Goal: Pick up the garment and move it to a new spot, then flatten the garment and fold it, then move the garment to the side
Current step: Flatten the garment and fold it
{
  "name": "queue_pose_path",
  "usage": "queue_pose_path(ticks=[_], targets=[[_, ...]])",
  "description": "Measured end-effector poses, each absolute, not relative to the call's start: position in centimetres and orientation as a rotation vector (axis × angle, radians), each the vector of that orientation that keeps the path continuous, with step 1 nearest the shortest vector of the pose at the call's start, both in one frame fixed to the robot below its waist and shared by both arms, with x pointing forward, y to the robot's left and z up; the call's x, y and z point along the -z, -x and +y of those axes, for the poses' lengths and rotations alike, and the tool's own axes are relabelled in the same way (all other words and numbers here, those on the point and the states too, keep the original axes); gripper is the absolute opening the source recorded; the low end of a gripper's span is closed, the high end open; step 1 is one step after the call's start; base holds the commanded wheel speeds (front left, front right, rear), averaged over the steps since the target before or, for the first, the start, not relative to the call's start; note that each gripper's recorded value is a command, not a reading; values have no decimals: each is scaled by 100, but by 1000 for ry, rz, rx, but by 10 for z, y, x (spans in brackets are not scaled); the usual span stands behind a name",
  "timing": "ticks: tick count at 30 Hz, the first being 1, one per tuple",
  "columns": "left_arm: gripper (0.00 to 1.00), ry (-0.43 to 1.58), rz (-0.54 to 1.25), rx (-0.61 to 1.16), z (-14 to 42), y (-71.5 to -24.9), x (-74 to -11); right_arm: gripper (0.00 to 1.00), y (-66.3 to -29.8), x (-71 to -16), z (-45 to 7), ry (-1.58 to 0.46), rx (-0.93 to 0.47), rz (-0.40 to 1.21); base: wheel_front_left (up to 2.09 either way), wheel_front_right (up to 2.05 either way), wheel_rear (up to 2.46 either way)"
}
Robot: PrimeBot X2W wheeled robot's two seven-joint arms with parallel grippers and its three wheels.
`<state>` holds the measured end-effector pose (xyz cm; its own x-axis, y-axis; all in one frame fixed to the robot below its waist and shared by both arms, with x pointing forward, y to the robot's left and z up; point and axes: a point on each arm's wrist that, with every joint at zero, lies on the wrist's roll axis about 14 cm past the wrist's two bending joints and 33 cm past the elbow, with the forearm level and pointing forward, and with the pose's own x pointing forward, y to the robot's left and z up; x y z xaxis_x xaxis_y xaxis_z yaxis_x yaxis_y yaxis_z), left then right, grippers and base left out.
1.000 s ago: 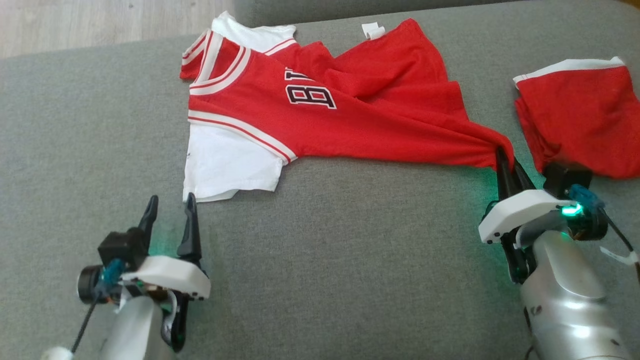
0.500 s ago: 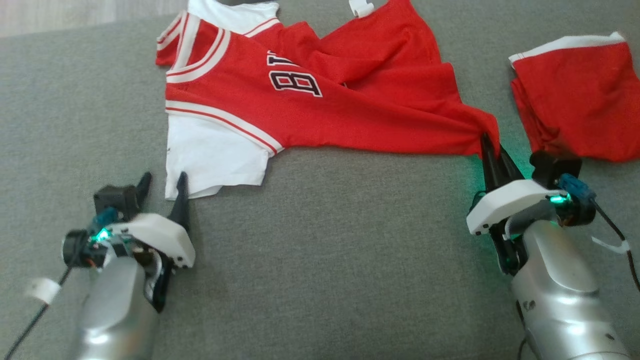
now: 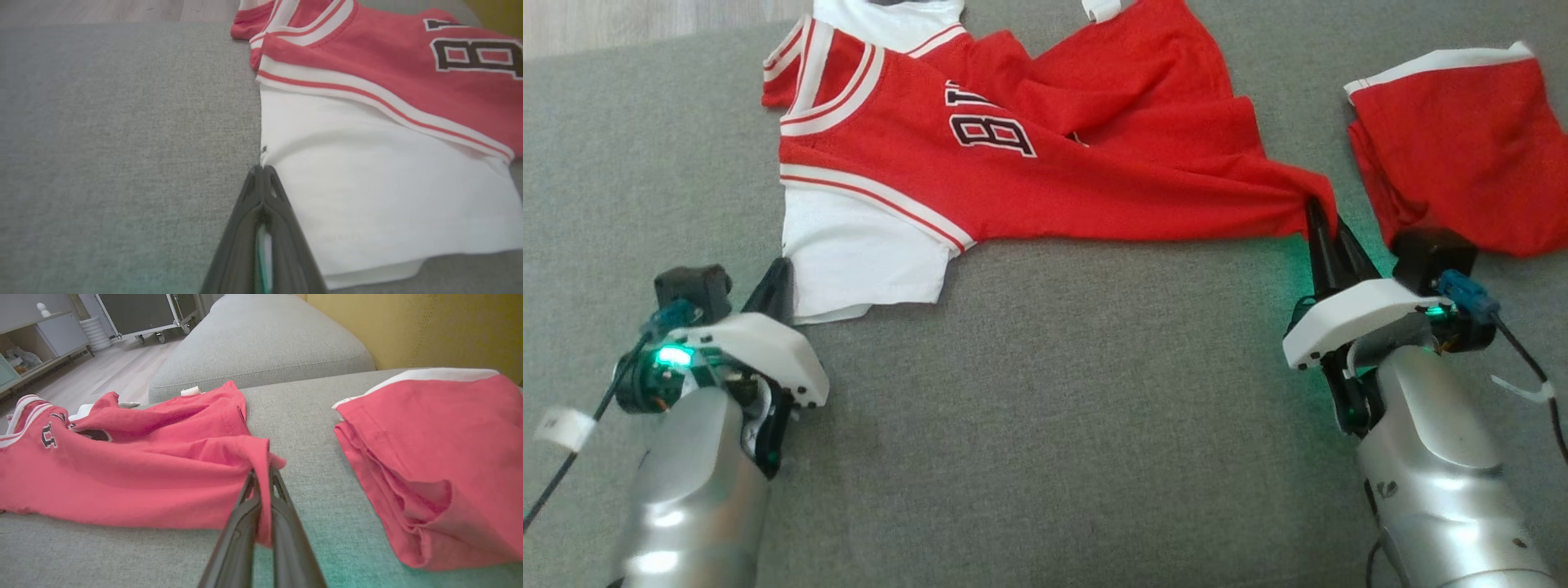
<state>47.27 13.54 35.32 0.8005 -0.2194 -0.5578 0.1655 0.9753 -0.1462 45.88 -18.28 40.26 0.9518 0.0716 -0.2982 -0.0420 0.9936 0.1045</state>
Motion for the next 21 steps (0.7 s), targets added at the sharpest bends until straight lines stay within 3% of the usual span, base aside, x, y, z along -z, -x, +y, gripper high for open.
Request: queue_pose_path(ticks=[7, 21], targets=[[0, 162, 443, 176, 141, -473, -383, 0, -460, -420, -180, -98, -66, 262, 0, 0, 0], [0, 327, -56, 166, 151, -490, -531, 0, -464, -485, -160, -63, -140, 93, 0, 0, 0]])
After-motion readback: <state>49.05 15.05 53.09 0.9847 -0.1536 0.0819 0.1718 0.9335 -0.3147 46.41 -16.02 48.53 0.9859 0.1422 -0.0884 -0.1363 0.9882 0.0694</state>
